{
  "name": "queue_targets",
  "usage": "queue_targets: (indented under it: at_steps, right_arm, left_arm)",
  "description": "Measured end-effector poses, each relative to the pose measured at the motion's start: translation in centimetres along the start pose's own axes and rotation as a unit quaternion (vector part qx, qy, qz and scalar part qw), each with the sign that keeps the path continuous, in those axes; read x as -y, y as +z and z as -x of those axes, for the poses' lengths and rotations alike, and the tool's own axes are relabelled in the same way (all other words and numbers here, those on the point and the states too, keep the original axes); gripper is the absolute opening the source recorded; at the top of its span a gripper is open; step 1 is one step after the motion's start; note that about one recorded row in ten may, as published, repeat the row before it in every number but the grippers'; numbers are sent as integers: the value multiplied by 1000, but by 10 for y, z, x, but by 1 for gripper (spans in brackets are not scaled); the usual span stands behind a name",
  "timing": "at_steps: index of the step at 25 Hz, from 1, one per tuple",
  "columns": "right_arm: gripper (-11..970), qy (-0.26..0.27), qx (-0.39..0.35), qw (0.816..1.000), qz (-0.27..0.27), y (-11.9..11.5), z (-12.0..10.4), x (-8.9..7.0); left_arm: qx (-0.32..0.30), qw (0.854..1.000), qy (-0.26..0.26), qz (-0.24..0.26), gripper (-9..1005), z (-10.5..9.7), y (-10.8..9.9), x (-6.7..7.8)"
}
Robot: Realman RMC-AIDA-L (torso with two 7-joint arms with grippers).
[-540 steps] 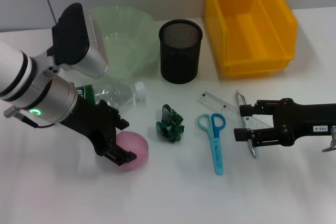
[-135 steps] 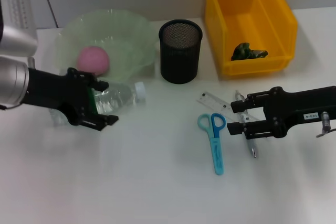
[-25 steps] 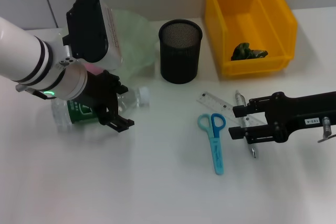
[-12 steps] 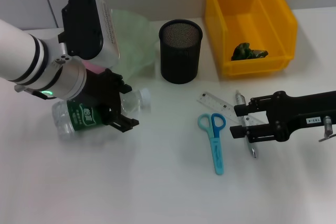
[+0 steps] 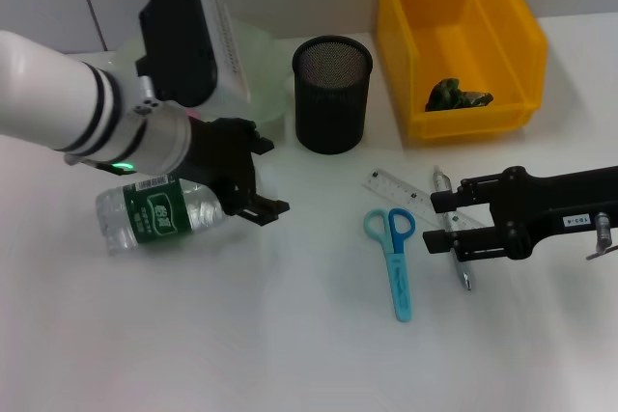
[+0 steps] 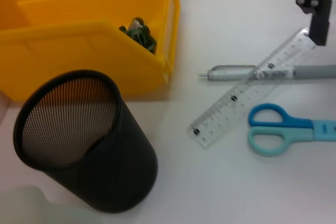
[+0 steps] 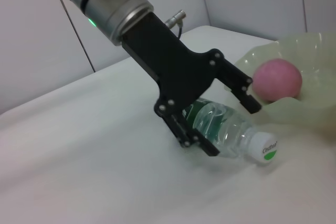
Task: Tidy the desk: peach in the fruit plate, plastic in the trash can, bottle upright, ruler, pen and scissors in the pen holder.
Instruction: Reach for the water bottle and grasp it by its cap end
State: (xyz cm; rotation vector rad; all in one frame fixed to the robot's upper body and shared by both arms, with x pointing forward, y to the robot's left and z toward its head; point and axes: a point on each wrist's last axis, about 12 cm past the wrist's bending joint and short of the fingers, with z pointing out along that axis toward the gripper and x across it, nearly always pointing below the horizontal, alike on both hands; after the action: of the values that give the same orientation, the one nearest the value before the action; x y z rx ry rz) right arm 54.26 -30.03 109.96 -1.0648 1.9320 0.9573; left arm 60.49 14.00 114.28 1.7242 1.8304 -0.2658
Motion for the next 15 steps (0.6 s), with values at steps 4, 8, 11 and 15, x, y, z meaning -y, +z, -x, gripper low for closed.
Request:
queue_targets:
  at_steps: [4,8,11,15]
  right_arm:
    - [633,0,0,1000,0,0,0,0]
    - [633,1,0,1000,-2,0,0,0]
    - [633,1,0,1000,-3,0,0,1]
    - [633,2,0,1000,-3,0,1,1]
  left_arm:
    - [-5,1000,2,14,814,5,12,3]
    - [-9,1000,2,25,812,7,18,5]
    - [-9,999,3,32,809,7,20,4]
    - [-18,999,8,40,802,6,23,3]
